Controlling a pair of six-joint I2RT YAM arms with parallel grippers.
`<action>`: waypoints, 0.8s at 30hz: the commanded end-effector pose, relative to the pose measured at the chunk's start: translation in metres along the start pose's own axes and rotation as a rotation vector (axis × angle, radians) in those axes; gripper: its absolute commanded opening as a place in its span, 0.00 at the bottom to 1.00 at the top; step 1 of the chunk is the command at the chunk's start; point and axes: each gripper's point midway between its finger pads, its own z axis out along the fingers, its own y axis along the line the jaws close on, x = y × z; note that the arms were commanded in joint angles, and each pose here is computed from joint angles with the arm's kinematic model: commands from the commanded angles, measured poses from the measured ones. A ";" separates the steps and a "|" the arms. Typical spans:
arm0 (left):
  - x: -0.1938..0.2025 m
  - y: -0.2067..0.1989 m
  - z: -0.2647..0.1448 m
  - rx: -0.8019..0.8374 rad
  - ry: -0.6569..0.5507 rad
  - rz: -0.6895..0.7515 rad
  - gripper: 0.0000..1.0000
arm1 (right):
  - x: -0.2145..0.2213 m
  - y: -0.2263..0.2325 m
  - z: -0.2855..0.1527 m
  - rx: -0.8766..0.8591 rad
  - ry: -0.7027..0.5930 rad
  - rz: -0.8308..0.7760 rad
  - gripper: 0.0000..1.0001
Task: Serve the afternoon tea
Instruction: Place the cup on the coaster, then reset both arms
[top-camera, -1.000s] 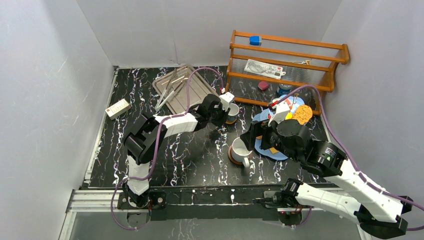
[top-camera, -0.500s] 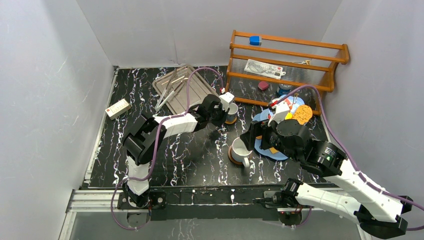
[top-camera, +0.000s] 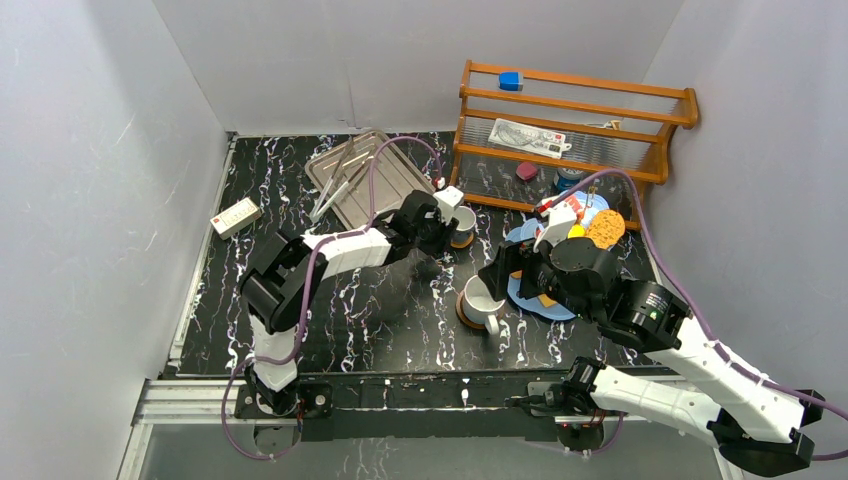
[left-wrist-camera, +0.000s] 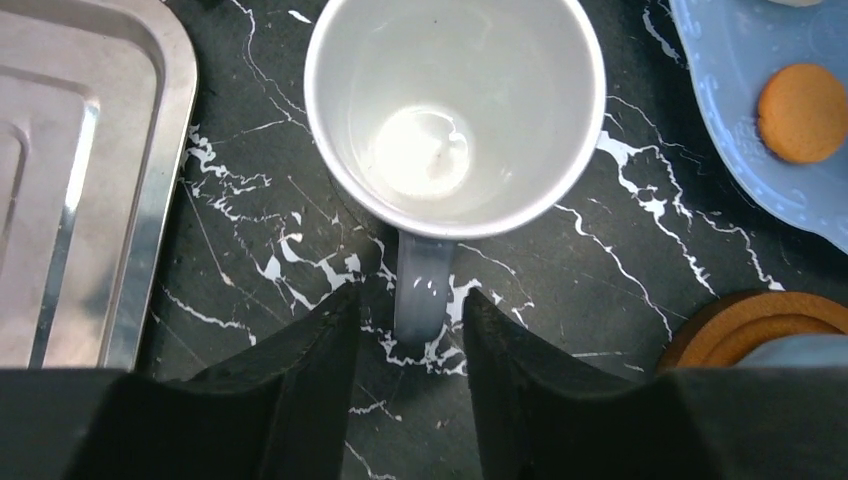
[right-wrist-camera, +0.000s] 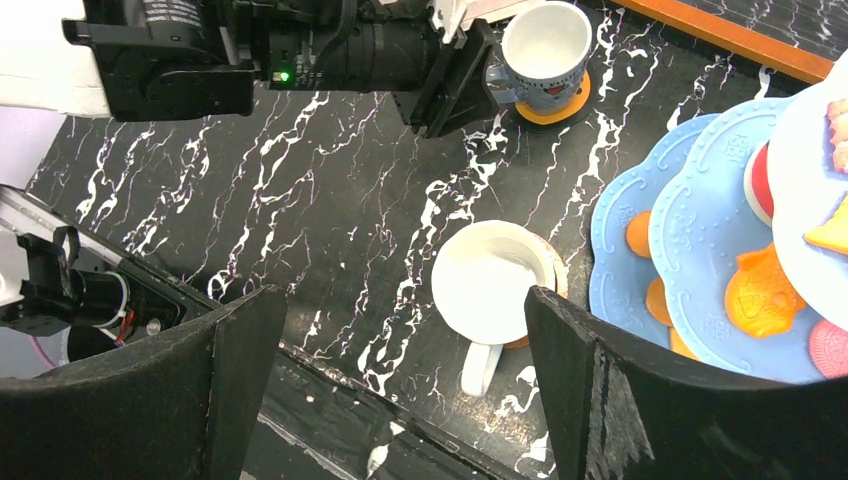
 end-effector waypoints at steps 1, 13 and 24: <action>-0.039 -0.003 -0.038 -0.013 -0.092 -0.056 0.46 | -0.017 0.009 0.000 -0.029 -0.058 0.020 0.99; -0.084 -0.005 -0.136 -0.041 -0.199 -0.181 0.87 | -0.017 0.010 0.006 -0.012 -0.048 0.028 0.99; -0.119 -0.019 -0.251 0.029 -0.360 -0.278 0.91 | -0.031 0.003 0.011 0.059 -0.082 0.021 0.99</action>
